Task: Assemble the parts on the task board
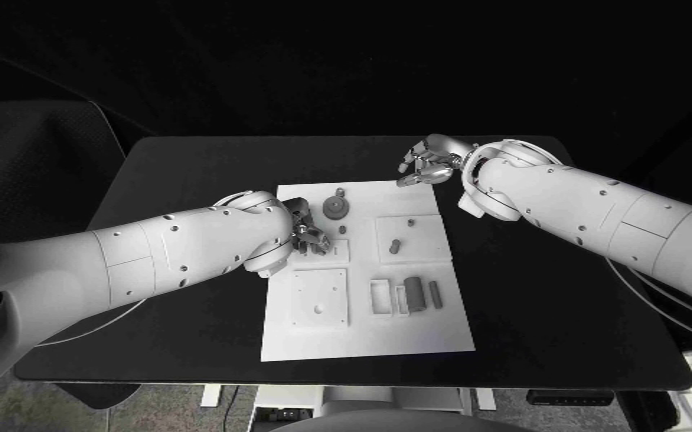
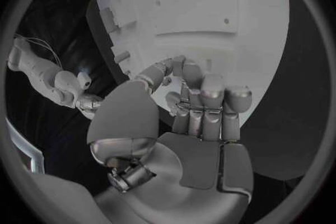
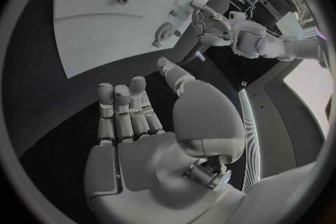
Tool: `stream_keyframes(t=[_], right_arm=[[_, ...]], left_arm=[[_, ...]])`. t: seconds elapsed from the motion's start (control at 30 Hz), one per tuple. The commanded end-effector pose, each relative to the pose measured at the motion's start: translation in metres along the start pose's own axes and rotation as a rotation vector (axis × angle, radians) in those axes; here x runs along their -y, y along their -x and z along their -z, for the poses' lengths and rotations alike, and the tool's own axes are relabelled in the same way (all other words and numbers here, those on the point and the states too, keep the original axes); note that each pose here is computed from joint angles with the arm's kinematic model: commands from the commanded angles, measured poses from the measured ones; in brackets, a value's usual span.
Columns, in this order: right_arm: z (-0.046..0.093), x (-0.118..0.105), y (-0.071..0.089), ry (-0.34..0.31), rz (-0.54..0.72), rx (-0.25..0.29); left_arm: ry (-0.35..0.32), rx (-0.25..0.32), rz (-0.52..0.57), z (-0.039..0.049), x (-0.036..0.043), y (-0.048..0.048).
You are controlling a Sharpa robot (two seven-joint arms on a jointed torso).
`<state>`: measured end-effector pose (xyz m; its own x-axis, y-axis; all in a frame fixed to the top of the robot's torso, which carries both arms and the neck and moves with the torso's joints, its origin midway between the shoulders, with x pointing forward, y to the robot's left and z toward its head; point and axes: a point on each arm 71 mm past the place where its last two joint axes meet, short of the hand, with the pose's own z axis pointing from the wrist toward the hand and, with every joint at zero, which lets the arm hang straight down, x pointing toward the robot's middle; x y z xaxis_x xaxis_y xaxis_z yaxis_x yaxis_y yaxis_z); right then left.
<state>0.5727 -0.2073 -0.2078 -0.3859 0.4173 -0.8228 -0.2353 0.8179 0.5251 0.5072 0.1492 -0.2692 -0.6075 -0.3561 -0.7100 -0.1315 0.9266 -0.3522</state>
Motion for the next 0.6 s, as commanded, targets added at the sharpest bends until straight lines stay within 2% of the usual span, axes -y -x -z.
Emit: stream_keyframes(t=[0.03,0.6], right_arm=[[0.0001,-0.0011,-0.0011,0.008,-0.001,-0.013],[0.0004,-0.0010,-0.0012,0.009,-0.001,-0.016]], left_arm=[[-0.001,-0.023,-0.003,0.0001,0.0019,-0.0033],[-0.005,-0.015,0.008,-0.0003,0.0022,-0.0024]])
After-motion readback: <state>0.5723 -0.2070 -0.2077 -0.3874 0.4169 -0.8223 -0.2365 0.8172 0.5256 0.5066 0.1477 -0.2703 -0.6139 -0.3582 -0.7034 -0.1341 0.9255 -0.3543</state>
